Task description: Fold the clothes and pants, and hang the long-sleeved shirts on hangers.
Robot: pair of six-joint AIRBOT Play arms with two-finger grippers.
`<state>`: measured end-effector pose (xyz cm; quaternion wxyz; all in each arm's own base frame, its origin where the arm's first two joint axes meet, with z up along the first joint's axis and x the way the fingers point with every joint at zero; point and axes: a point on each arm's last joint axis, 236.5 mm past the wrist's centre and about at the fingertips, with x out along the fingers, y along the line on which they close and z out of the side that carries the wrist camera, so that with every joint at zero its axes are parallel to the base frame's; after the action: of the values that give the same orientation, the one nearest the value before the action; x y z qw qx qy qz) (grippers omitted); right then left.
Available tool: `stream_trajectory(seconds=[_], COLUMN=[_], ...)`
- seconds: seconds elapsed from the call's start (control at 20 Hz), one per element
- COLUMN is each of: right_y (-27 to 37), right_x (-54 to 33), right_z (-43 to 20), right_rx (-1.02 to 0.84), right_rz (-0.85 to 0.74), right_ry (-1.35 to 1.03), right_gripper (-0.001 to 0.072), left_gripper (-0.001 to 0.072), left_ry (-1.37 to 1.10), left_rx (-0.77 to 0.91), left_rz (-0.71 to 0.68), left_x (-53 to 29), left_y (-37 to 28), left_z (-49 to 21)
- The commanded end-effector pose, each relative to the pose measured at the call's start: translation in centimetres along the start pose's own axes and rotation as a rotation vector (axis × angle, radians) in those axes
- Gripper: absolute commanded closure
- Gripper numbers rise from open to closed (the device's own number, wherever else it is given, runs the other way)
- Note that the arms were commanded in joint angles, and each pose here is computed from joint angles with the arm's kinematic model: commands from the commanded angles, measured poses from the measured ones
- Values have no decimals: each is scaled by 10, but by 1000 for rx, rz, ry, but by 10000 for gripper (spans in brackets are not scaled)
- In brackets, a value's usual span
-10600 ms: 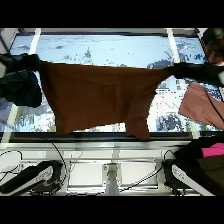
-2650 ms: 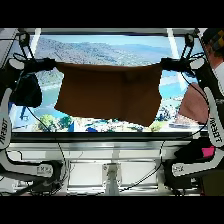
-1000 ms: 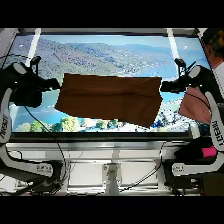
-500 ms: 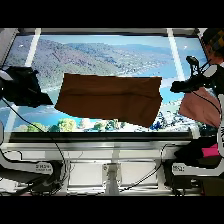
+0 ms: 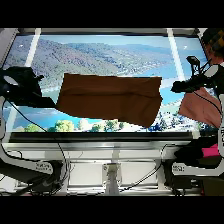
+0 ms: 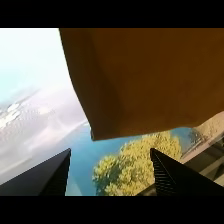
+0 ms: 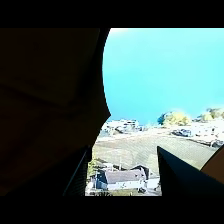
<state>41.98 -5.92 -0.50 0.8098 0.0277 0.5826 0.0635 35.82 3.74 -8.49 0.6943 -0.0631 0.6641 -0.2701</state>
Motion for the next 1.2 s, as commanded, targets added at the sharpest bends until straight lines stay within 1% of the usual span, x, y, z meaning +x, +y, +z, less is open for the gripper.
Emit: stream_trajectory(seconds=[0.0, 0.05, 0.2, 0.5, 0.55, 0.6, 0.7, 0.95, 1.0, 1.05, 1.1, 1.15], right_y=[0, 1, 1, 5, 5, 6, 6, 7, 7, 7, 7, 7], right_x=[0, 0, 0, 0, 0, 0, 0, 0, 0, 0, 0, 0], right_z=[0, 0, 0, 2, 1, 1, 0, 1, 1, 1, 1, 1], right_rx=[1, 2, 24, 53, 54, 55, 55, 56, 55, 55, 55, 55], right_rz=[1, 2, 4, 19, 21, 23, 25, 27, 27, 27, 27, 27], right_ry=[-1, -2, -2, -6, -6, -5, -1, -2, -4, -4, -4, -3], right_gripper=[264, 264, 264, 264, 264, 264, 264, 265, 265, 265, 265, 265], left_gripper=[194, 224, 225, 228, 231, 250, 250, 251, 277, 365, 386, 386], left_ry=[-7, -8, -46, -65, -52, -32, 3, 47, 49, 47, 37, 18], left_rx=[44, 50, 79, 115, 126, 143, 153, 156, 156, 155, 153, 150], left_rz=[-22, -27, -63, -61, -79, -105, -153, -212, -215, -221, -229, -242], left_x=[12, 15, 22, 24, 24, 23, 22, 19, 19, 19, 18, 18], left_y=[4, 5, 2, 3, -1, -7, -17, -30, -31, -33, -35, -38], left_z=[3, 4, 13, 17, 14, 9, -1, -12, -12, -12, -10, -6])
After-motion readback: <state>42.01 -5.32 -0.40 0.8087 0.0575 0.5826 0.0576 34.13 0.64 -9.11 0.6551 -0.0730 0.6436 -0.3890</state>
